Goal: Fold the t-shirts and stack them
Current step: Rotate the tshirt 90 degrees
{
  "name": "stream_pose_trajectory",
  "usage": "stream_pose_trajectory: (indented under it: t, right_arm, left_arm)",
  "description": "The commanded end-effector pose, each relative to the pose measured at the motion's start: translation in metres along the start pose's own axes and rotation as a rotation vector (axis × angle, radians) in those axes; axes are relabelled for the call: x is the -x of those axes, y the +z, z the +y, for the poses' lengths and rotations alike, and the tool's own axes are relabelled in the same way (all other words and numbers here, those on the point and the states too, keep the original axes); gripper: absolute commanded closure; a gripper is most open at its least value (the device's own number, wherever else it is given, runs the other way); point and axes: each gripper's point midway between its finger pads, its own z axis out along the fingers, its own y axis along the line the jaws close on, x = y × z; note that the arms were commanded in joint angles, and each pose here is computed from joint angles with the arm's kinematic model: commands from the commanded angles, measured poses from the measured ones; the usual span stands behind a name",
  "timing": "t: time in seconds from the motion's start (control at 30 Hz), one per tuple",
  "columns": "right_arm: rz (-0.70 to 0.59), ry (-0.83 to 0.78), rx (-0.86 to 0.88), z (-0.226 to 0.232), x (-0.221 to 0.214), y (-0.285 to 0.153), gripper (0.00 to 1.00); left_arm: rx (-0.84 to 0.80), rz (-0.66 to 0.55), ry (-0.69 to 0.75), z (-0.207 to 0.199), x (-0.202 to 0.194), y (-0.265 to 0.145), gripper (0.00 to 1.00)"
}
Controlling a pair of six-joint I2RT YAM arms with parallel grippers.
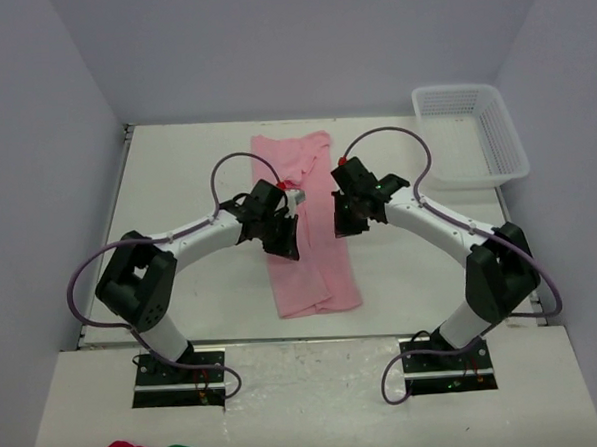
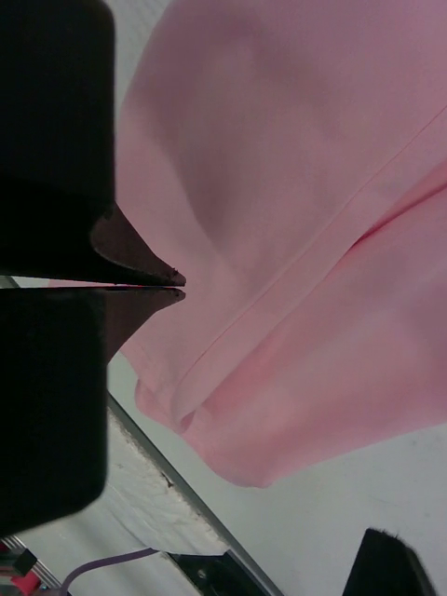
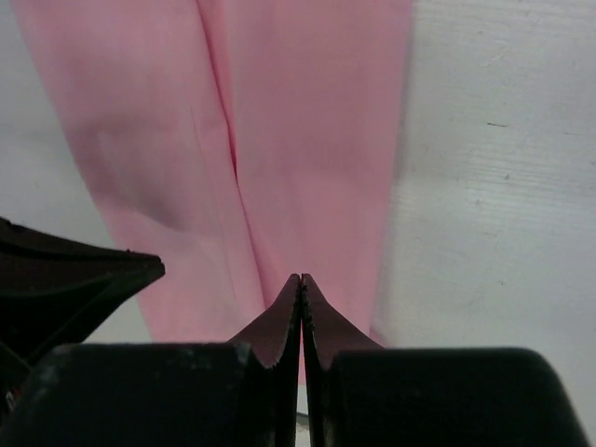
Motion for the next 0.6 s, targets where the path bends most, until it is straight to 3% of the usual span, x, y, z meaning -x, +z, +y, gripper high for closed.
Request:
stream_pose_trajectory:
  t: [0.0,0.57]
  right_arm:
    - [0.038,-0.035,0.008,0.003,-0.001,0.012,1.00]
    - [0.029,0.011,0.022,-0.012,0.063,0.014,1.00]
  left_arm:
    - [-0.057,-0.078,0.032,-0.022,0.011,-0.006,1.00]
    - [-0.181,0.053,0.101,-0.065,-0.024,0.051,1.00]
